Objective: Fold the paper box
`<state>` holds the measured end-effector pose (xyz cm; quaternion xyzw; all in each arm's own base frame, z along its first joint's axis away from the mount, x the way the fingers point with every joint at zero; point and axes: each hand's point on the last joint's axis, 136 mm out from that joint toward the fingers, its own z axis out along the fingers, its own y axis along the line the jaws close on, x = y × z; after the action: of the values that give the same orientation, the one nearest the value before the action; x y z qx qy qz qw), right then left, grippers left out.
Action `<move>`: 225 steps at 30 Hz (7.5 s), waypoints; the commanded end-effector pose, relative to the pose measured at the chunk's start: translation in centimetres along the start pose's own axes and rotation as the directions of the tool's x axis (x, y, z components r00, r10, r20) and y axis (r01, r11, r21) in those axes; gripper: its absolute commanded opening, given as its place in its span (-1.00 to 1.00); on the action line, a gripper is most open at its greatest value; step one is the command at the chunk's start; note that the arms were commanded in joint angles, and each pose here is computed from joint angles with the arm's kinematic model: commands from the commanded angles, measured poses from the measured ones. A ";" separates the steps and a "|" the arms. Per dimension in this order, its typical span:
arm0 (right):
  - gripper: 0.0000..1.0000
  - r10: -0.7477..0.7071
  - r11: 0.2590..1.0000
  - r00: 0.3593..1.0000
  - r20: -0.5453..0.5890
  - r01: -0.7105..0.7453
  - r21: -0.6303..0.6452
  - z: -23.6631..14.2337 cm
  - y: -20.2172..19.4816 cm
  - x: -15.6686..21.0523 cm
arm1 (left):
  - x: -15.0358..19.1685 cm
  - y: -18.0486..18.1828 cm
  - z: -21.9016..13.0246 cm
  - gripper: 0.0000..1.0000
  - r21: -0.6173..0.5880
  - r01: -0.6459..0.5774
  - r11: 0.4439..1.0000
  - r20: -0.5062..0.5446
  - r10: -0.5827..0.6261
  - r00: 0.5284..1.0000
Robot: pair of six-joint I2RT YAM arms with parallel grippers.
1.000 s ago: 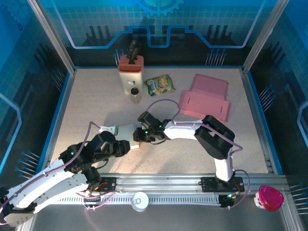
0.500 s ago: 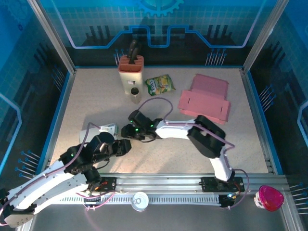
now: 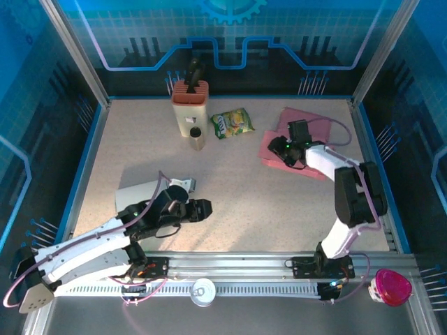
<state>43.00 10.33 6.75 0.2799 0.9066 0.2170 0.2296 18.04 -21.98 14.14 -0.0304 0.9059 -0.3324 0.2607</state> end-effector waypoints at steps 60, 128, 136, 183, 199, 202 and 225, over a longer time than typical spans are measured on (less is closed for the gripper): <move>0.03 -0.091 0.994 0.965 -0.245 0.101 0.030 -4.6 -7.3 12.7 | 2.5 2.9 15.1 -0.38 0.256 0.606 0.753 0.196 -0.654 0.731; 0.07 -0.266 0.960 0.940 -0.214 0.238 -0.146 -8.5 -4.2 12.8 | -7.1 3.7 19.7 0.32 0.139 -0.277 0.951 -0.413 0.310 0.856; 0.07 -0.268 0.959 0.940 -0.212 0.239 -0.151 -8.6 -4.1 12.9 | -7.1 2.6 19.5 0.22 0.198 -0.252 0.947 -0.381 0.312 0.871; 0.49 0.244 0.894 0.961 -0.129 -0.275 -0.354 -13.5 -3.7 12.8 | -15.1 -4.9 12.0 -1.00 0.442 0.408 0.799 -0.108 -0.404 0.908; -0.05 0.338 0.800 0.937 -0.086 -0.334 -0.498 -13.1 -2.3 8.1 | -15.0 -5.1 11.9 -1.00 0.445 0.408 0.797 -0.117 -0.400 0.909; -0.18 0.346 0.798 0.936 -0.070 -0.333 -0.502 -13.4 -2.5 7.5 | -15.0 -5.0 11.9 -1.00 0.444 0.409 0.798 -0.116 -0.401 0.909; -0.69 0.372 0.749 0.928 -0.038 -0.324 -0.578 -14.1 -0.9 4.3 | -14.7 -5.0 12.3 -1.00 0.449 0.417 0.790 -0.135 -0.402 0.906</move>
<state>30.71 8.85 13.84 0.3855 0.7349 0.4905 0.2658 36.43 -29.56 15.01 -0.1713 0.7825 -0.5744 0.1685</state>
